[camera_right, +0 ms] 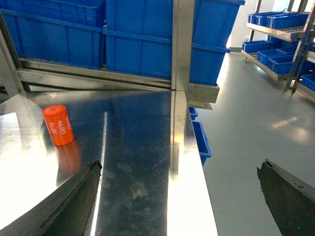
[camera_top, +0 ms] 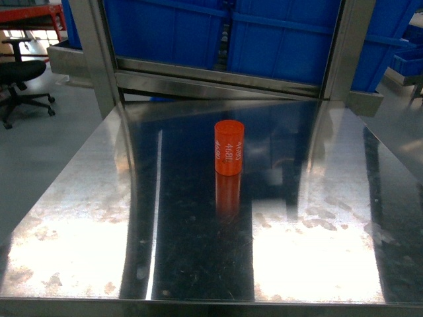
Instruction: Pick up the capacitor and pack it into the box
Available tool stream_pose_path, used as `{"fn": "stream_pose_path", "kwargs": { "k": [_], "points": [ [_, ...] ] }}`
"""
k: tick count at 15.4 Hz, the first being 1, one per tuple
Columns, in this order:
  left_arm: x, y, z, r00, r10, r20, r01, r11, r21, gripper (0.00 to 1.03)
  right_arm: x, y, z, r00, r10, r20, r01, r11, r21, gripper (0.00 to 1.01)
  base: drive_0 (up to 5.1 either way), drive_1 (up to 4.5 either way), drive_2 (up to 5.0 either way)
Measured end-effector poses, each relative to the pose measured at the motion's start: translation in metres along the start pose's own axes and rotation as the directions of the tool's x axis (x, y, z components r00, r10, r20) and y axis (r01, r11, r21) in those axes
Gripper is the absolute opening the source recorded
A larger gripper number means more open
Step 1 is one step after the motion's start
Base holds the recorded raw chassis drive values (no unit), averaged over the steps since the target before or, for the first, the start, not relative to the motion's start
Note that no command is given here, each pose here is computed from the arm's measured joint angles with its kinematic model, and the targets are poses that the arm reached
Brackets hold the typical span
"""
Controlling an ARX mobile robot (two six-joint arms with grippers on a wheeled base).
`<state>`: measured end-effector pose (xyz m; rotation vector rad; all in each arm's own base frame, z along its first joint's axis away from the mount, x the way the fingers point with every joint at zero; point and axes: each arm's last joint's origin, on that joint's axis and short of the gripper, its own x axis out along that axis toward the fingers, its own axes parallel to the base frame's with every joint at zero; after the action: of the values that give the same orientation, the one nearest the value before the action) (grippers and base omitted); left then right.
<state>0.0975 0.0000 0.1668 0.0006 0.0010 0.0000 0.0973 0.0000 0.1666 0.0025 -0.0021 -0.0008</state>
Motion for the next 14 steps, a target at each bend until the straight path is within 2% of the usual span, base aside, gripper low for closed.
{"fn": "stream_pose_path", "kwargs": {
  "k": [2, 3, 4, 5, 6, 7, 8, 9, 11, 12, 14],
  "points": [
    [0.000, 0.000, 0.000, 1.000, 0.000, 0.000, 0.000, 1.0000, 0.000, 0.98, 0.000, 0.000, 0.000, 1.000, 0.000, 0.000, 0.000, 1.0000, 0.000, 0.98, 0.0, 0.00, 0.0],
    [0.005, 0.000, 0.002, 0.999, 0.048, 0.003, -0.048, 0.9983, -0.033, 0.98, 0.000, 0.000, 0.000, 1.000, 0.000, 0.000, 0.000, 1.0000, 0.000, 0.98, 0.0, 0.00, 0.0],
    [0.021, -0.002, 0.011, 0.999, 0.040, 0.008, -0.040, 0.9975, -0.059, 0.98, 0.000, 0.000, 0.000, 1.000, 0.001, 0.000, -0.001, 1.0000, 0.000, 0.98, 0.0, 0.00, 0.0],
    [0.043, -0.008, 0.021, 1.000, 0.020, 0.016, -0.019, 0.9961, -0.086, 0.98, 0.000, 0.000, 0.000, 1.000, 0.000, 0.000, 0.000, 1.0000, 0.000, 0.98, 0.0, 0.00, 0.0],
    [0.072, -0.019, 0.035, 0.998, -0.026, 0.059, 0.033, 0.9940, -0.105, 0.98, 0.000, 0.000, 0.000, 1.000, 0.000, 0.000, 0.000, 1.0000, 0.000, 0.98, 0.0, 0.00, 0.0],
    [0.106, -0.036, 0.048, 0.992, -0.070, 0.109, 0.083, 0.9892, -0.121, 0.98, 0.000, 0.000, 0.000, 1.000, 0.000, 0.000, 0.000, 1.0000, 0.000, 0.98, 0.0, 0.00, 0.0],
    [0.142, -0.057, 0.052, 0.987, -0.102, 0.125, 0.120, 0.9819, -0.146, 0.98, 0.000, 0.000, 0.000, 1.000, 0.000, -0.001, 0.000, 1.0000, 0.000, 0.98, 0.0, 0.00, 0.0],
    [0.179, -0.078, 0.046, 0.988, -0.127, 0.087, 0.139, 0.9790, -0.150, 0.98, 0.000, 0.000, 0.000, 1.000, 0.000, 0.000, 0.000, 1.0000, 0.000, 0.98, 0.0, 0.00, 0.0],
    [0.240, -0.122, 0.016, 0.980, -0.195, -0.033, 0.188, 0.9702, -0.153, 0.98, 0.000, 0.000, 0.000, 1.000, 0.000, 0.000, 0.000, 1.0000, 0.000, 0.98, 0.0, 0.00, 0.0],
    [0.263, -0.142, 0.003, 0.972, -0.225, -0.071, 0.213, 0.9660, -0.147, 0.98, 0.000, 0.000, 0.000, 1.000, 0.000, 0.000, 0.000, 1.0000, 0.000, 0.98, 0.0, 0.00, 0.0],
    [0.291, -0.173, -0.011, 0.957, -0.274, -0.098, 0.259, 0.9549, -0.145, 0.98, 0.000, 0.000, 0.000, 1.000, 0.000, 0.000, 0.000, 1.0000, 0.000, 0.98, 0.0, 0.00, 0.0]
  ]
}}
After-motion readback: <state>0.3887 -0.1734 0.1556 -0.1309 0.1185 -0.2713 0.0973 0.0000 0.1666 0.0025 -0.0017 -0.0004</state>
